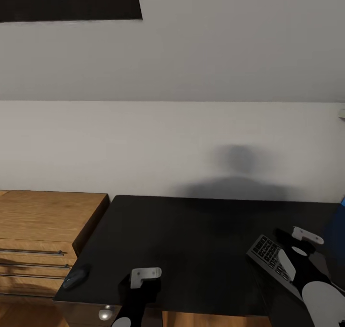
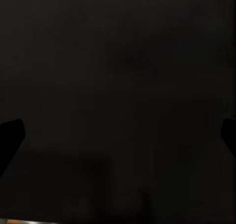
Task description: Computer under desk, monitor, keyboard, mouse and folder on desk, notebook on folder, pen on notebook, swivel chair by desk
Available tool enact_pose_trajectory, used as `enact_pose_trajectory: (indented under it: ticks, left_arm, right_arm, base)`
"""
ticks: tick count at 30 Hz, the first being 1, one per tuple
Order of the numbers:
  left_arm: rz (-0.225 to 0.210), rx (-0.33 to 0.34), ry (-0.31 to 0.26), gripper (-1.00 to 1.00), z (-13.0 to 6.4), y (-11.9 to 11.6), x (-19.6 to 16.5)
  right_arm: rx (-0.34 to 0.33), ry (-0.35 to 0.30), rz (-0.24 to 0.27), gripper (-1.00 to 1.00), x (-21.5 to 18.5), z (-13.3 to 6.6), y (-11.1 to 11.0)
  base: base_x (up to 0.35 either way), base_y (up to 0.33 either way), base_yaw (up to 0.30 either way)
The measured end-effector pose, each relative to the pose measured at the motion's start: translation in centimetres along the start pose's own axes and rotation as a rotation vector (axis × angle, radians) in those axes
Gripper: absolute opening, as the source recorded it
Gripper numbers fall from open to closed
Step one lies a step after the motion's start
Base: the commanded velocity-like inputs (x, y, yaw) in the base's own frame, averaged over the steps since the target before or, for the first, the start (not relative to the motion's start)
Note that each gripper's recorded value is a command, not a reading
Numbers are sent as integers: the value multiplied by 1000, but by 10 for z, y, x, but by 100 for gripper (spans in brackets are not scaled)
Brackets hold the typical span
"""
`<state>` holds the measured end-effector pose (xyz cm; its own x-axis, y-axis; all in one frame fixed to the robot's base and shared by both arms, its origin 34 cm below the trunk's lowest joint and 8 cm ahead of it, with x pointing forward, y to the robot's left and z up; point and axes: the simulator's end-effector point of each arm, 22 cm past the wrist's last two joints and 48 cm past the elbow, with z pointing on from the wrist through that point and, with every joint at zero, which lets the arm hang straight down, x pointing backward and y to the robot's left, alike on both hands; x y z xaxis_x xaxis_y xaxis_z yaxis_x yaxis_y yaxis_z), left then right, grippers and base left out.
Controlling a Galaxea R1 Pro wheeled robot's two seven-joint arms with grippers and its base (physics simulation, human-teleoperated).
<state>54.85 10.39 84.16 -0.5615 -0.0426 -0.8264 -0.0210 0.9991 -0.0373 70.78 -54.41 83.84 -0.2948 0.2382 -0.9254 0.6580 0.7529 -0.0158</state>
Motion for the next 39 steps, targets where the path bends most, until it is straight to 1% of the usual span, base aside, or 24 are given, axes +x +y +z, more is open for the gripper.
enact_pose_trajectory:
  ticks: [2,4,5,9,13,14,19,21,22,27,30,39]
  left_arm:
    - [0,1,0,100,0,0,0]
    - [1,2,0,100,0,-1,0]
    - [1,3,-1,100,0,-1,0]
    - [1,3,-2,100,0,-2,0]
    - [1,4,-2,100,-1,-2,0]
    - [0,3,-3,100,-1,-1,0]
    - [0,2,-4,100,-1,-1,-1]
    - [0,3,-6,100,-1,-1,-2]
    - [-3,3,-11,100,-1,-1,-4]
    - [-11,13,-30,100,-4,-4,-12]
    - [-6,21,-34,100,-4,-10,-9]
    - [-5,6,-35,100,4,-7,2]
  right_arm:
    - [9,4,-2,100,2,1,-6]
    - [25,18,-3,100,9,4,-16]
    - [52,40,15,100,16,6,-32]
    - [82,56,53,100,20,9,-49]
    - [102,66,81,100,21,11,-59]
    - [115,72,96,100,22,11,-66]
    - [122,79,101,100,23,12,-69]
    - [122,98,97,100,27,11,-69]
    - [118,133,89,100,34,11,-68]
    - [112,189,77,100,46,10,-66]
    - [113,203,73,100,53,11,-66]
    - [112,217,69,100,69,16,-65]
  base:
    - [0,0,0]
    - [0,0,0]
    - [0,0,0]
    - [0,0,0]
    - [51,0,0]
    - [159,0,0]
    - [141,0,0]
    - [50,0,0]
    - [27,0,0]
    - [11,0,0]
    - [1,0,0]
    - [0,0,0]
